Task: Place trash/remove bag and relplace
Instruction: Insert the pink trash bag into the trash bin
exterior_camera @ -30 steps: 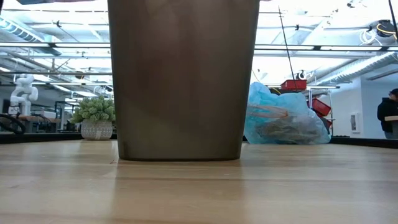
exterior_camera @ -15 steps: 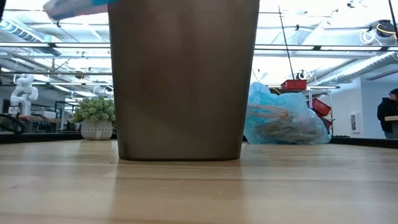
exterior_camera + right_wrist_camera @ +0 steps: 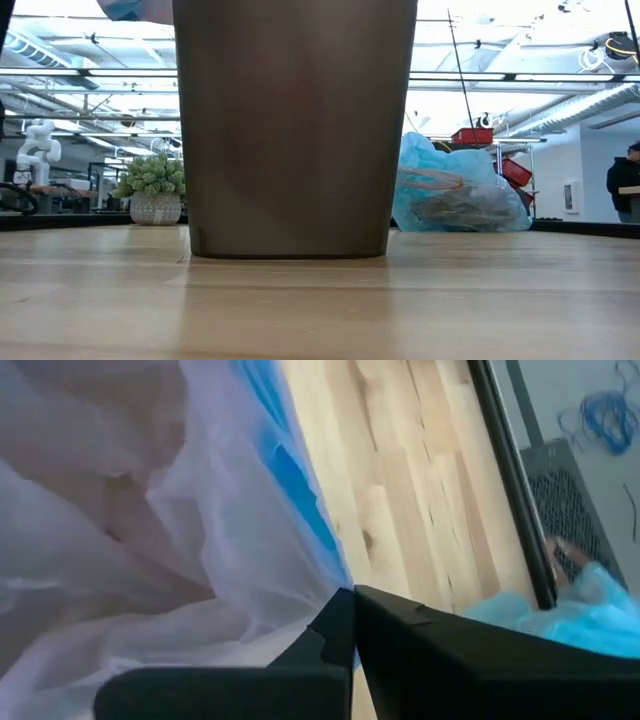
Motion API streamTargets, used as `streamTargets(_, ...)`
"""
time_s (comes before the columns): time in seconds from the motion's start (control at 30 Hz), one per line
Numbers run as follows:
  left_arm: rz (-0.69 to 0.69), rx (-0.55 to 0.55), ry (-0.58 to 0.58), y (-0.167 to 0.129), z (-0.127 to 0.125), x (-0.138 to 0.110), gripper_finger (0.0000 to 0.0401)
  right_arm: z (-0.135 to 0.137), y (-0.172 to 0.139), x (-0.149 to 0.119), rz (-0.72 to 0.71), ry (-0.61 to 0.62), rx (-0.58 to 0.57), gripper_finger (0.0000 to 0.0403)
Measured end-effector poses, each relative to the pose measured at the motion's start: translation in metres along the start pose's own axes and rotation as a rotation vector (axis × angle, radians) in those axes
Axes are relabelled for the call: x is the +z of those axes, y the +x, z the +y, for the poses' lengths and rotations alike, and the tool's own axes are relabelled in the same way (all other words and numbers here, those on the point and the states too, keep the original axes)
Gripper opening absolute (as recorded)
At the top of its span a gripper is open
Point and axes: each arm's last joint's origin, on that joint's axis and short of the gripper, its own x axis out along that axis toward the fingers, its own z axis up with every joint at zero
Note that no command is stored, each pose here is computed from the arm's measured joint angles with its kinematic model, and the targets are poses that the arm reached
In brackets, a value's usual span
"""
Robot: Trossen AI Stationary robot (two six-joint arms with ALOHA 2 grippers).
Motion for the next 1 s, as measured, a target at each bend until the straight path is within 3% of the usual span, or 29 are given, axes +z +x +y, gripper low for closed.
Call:
streamTargets(0.37, -0.033, 0.073, -0.092, 0.000, 0.025, -0.013, 0.0000, -0.006, 0.064, -0.016, 0.137, 0.045, -0.020, 0.0000)
streamTargets(0.57, -0.023, 0.063, -0.134, -0.004, 0.035, -0.022, 0.0000, -0.008, 0.063, -0.013, 0.098, 0.046, 0.017, 0.0000)
streamTargets(0.7, -0.102, -0.086, -0.141, -0.031, 0.038, -0.022, 0.0000, -0.016, 0.055, -0.007, 0.048, 0.073, 0.039, 0.0000)
streamTargets(0.9, -0.143, -0.482, -0.057, -0.075, 0.040, -0.022, 0.0014, -0.022, 0.057, -0.007, 0.052, 0.064, 0.052, 0.0000)
streamTargets(1.0, -0.052, -0.497, -0.006, -0.072, 0.037, -0.028, 0.0042, -0.021, 0.057, -0.007, 0.052, 0.048, 0.055, 0.0000)
